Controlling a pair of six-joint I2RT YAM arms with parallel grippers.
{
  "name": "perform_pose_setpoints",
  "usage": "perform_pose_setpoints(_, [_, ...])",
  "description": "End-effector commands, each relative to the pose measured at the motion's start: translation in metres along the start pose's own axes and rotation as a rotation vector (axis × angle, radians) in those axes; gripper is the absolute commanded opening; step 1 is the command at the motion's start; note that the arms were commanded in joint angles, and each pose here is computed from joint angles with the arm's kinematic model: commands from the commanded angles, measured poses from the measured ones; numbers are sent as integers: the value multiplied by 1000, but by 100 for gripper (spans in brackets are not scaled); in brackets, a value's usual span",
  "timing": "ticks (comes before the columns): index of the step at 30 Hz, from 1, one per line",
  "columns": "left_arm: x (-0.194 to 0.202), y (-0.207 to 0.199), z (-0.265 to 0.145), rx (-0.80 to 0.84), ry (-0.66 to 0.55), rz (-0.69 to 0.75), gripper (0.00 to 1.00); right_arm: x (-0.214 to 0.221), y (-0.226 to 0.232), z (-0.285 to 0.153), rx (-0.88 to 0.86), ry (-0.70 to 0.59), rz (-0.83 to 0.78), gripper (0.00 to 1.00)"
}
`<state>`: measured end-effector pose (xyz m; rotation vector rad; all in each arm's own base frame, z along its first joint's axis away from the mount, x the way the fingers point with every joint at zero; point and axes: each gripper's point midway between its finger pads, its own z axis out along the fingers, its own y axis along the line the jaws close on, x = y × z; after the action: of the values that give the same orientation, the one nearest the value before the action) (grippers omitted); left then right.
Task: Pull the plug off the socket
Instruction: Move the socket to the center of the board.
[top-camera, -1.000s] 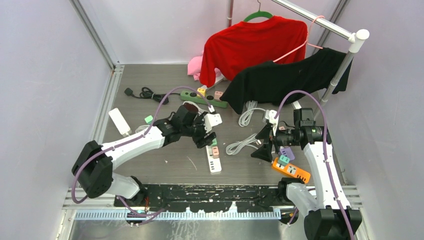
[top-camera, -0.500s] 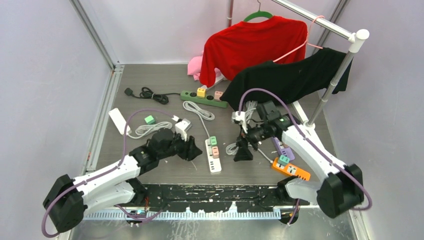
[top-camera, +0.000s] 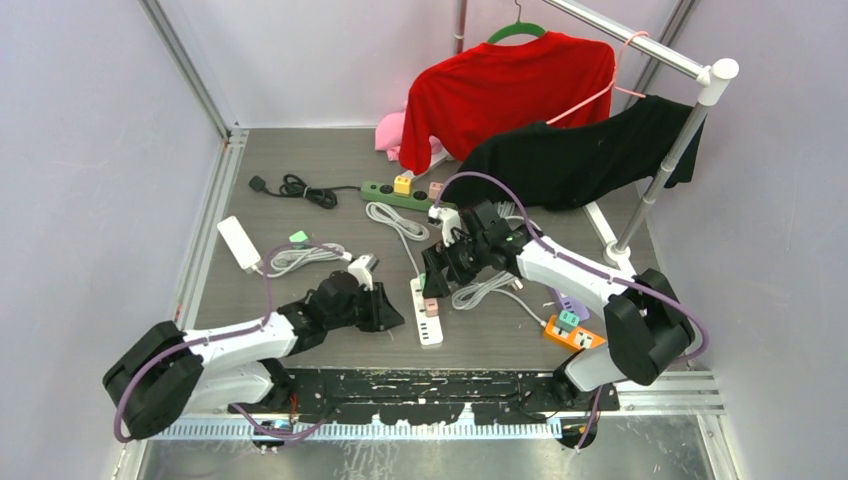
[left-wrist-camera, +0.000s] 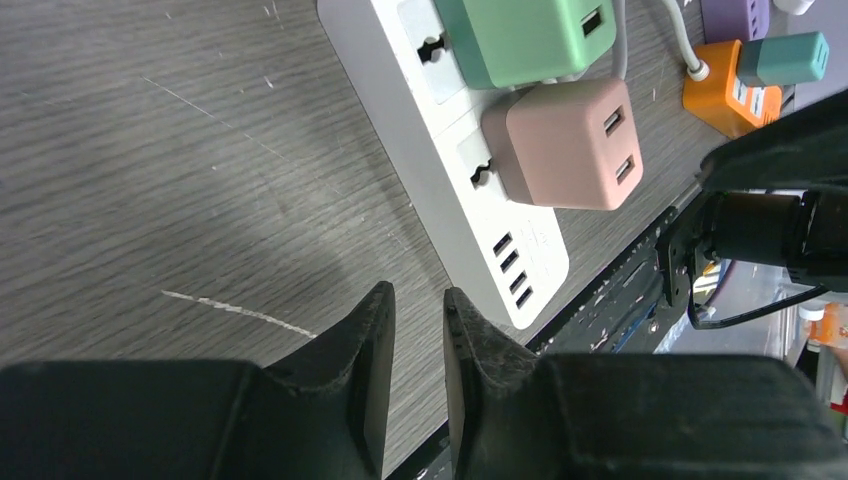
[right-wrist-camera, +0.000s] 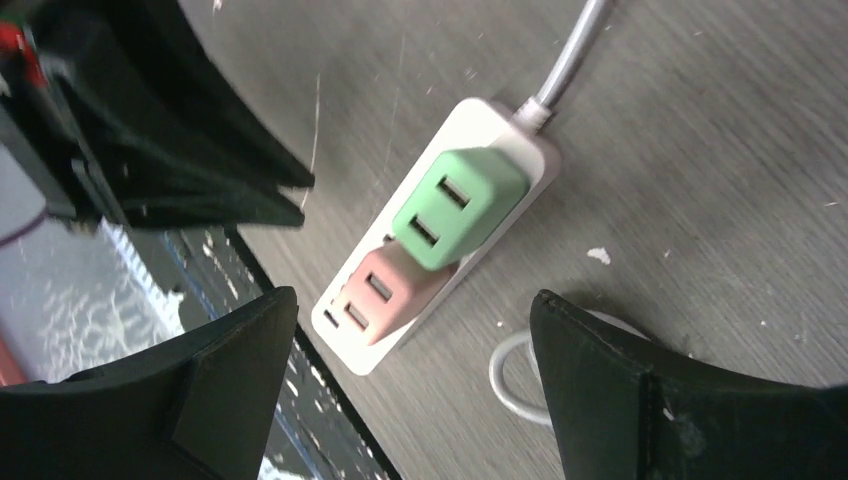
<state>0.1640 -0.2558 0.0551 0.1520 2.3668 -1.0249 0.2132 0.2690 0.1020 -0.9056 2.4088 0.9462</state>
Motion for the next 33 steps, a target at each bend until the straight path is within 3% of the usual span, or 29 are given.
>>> perform_pose_setpoints(1, [-13,-22,10,76,-69,-34,25,-40,-2,10,86,-128,78,91])
perform_pose_setpoints(5, [-3,-31,22,84,-54,-18,25,-31,7,22,79,-89,56,89])
perform_pose_setpoints(11, [10,-44,45,127,-31,-9,26,-23,-4,29,125,-61,47,78])
perform_pose_setpoints(20, [17,-70,59,183,-32,60,31,-18,-23,23,206,-36,-33,52])
perform_pose_setpoints(25, [10,-72,43,203,-86,107,35,-15,-26,7,164,-15,-87,34])
perform_pose_setpoints(33, [-5,-59,-16,171,-182,258,41,14,-12,1,9,121,-259,27])
